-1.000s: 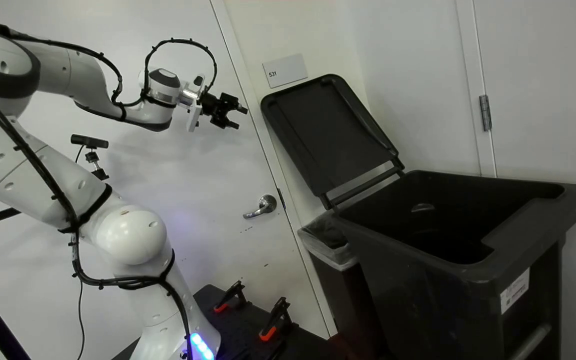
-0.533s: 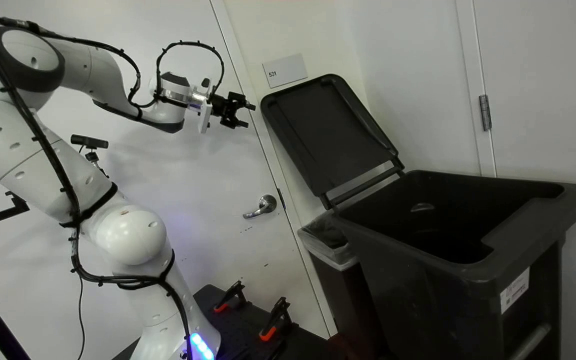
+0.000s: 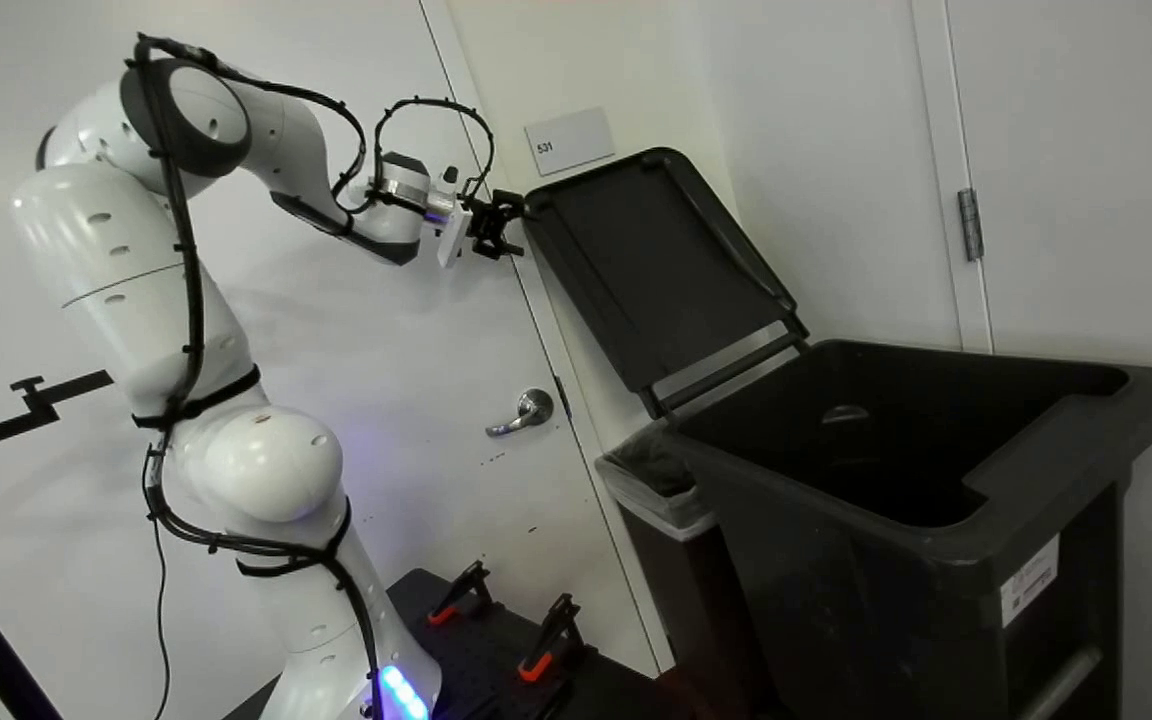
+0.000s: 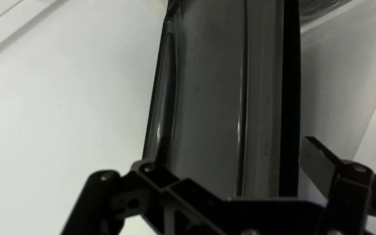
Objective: Close the bin
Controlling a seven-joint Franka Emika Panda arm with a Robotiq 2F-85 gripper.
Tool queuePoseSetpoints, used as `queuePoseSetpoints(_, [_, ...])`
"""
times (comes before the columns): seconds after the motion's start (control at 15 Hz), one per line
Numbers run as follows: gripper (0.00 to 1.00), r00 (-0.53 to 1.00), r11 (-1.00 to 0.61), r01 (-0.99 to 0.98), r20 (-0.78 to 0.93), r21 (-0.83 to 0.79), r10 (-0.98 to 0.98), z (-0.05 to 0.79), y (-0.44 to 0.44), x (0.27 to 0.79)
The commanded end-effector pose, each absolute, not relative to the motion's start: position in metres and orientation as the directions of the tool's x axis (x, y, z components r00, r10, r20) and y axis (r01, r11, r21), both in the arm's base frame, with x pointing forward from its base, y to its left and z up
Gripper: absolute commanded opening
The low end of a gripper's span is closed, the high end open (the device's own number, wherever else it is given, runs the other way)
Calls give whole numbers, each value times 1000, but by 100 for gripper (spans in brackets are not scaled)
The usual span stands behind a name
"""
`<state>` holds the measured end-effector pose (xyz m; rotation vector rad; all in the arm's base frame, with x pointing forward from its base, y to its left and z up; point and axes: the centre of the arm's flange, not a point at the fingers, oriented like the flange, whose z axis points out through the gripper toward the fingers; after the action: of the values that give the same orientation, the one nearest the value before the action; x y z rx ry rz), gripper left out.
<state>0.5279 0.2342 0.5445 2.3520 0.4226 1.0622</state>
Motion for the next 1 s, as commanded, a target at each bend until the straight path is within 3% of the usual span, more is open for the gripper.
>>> queuePoseSetpoints(0.0, [100, 586, -821, 111, 630, 560, 509, 543, 256, 559])
queuePoseSetpoints(0.93, [100, 527, -822, -34, 709, 568, 469, 529, 259, 610])
